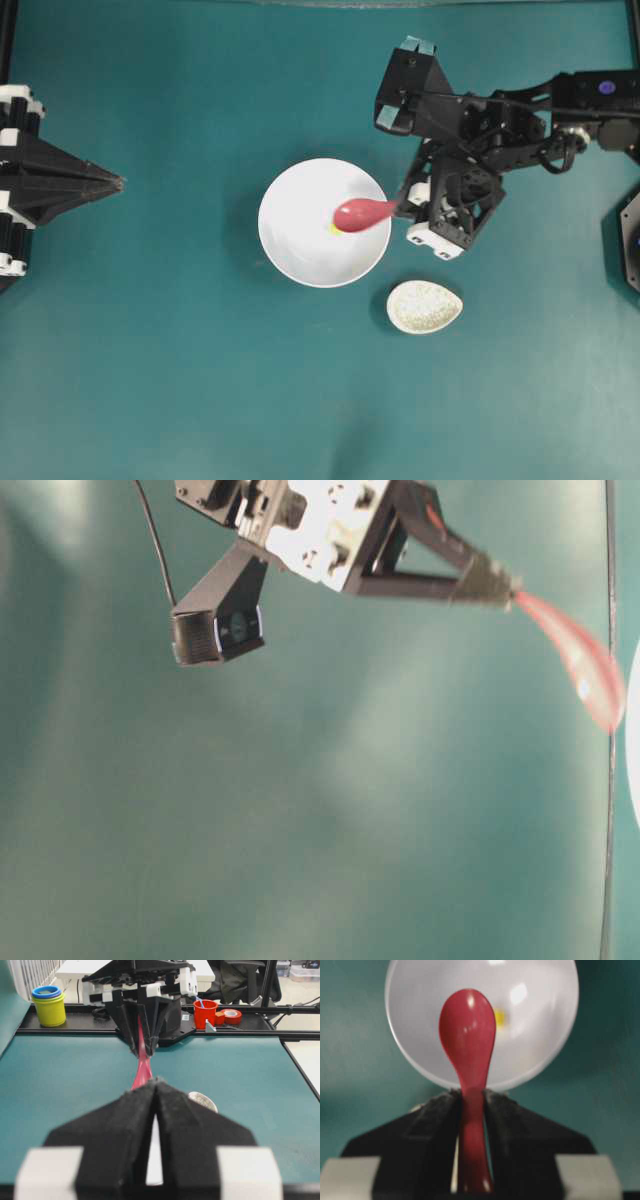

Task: Scoop the yellow hexagonal prism block from the bowl with a spoon using the right arm.

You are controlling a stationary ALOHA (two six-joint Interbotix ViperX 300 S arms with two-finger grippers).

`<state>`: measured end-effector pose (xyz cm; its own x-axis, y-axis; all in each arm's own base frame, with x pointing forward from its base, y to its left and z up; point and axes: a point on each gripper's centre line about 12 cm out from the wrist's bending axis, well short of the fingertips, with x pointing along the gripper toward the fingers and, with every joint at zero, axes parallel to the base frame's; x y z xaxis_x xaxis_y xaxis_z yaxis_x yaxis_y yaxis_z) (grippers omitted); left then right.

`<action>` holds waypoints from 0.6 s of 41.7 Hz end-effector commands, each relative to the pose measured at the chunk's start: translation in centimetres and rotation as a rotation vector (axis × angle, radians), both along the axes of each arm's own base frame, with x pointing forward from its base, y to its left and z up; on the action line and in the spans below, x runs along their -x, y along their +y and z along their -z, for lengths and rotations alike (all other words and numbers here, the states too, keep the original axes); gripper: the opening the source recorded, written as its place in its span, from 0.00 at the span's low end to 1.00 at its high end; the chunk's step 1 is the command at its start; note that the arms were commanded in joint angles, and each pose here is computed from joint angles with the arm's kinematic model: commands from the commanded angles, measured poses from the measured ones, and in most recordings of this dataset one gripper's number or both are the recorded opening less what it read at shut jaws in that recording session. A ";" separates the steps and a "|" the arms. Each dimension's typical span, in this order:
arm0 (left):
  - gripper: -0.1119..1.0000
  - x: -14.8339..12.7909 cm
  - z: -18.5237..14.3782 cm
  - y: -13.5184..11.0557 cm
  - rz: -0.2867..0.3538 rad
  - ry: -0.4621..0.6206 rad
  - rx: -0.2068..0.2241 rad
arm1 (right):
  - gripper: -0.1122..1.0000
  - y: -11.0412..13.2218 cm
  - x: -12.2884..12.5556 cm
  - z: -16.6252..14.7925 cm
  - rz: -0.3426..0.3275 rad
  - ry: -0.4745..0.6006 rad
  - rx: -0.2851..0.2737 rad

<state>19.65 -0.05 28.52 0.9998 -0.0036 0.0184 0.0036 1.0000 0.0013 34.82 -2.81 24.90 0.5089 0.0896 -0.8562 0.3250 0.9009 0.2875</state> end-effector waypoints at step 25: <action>0.10 -0.3 -0.8 0.0 0.001 -0.017 -0.003 | 0.31 -0.2 -0.9 -1.8 -0.017 0.326 -0.088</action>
